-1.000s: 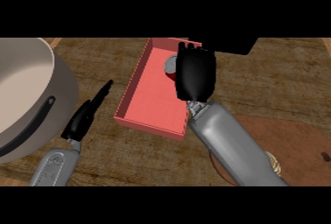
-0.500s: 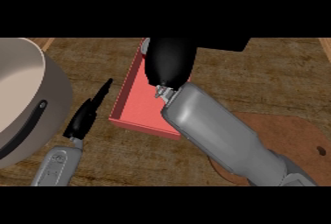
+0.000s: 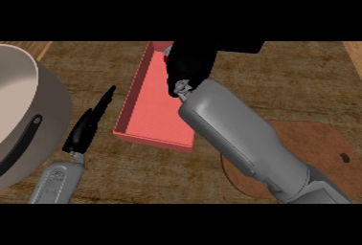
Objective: Pick the can from the cutting board and place it in the cardboard box
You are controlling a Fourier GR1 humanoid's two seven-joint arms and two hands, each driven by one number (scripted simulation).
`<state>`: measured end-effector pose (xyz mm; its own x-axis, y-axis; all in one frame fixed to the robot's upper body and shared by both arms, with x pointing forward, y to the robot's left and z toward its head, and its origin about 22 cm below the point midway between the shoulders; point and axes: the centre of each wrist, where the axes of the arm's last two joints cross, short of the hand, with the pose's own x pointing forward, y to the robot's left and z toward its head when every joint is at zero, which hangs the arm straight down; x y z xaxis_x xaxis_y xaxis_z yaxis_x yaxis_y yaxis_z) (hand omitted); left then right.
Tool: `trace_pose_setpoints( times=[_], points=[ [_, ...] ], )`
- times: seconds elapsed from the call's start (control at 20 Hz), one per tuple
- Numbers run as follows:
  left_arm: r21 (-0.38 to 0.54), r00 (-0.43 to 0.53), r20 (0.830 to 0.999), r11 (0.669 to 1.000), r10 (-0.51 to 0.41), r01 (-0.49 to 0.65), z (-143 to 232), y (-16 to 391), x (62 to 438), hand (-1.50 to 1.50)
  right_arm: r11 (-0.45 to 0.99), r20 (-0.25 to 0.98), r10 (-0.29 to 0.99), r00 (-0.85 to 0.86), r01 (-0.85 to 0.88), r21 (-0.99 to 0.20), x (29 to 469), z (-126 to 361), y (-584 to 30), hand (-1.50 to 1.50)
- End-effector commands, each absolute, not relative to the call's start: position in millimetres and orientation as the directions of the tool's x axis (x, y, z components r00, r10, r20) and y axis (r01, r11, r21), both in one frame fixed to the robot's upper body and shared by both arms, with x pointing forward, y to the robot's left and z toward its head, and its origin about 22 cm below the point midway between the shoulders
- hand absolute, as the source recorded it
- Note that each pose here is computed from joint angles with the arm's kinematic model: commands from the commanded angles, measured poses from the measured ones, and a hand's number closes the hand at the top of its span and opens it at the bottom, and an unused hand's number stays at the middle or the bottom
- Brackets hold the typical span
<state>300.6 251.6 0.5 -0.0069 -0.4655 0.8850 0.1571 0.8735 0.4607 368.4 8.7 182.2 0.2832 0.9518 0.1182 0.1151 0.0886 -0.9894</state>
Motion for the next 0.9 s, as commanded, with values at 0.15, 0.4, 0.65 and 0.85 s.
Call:
trace_pose_setpoints(
  times=[0.15,0.4,0.65,0.85],
  points=[
    [0.458,0.005,0.886,0.876,-0.464,0.152,-12,256,299,0.00,0.288,0.251,0.895,0.368,-0.046,-0.957,370,163,17,-1.50],
    [0.446,-0.008,0.893,0.884,-0.450,0.140,0,243,306,0.00,0.492,0.527,0.828,0.191,0.203,-0.846,369,155,11,-1.50],
    [0.449,-0.001,0.891,0.881,-0.454,0.151,-5,268,294,0.00,0.666,0.725,0.684,0.079,0.337,-0.665,372,157,5,-1.50],
    [0.451,-0.005,0.891,0.882,-0.454,0.135,0,268,300,0.00,0.752,0.837,0.541,0.081,0.400,-0.524,372,146,0,-1.50]
  ],
)
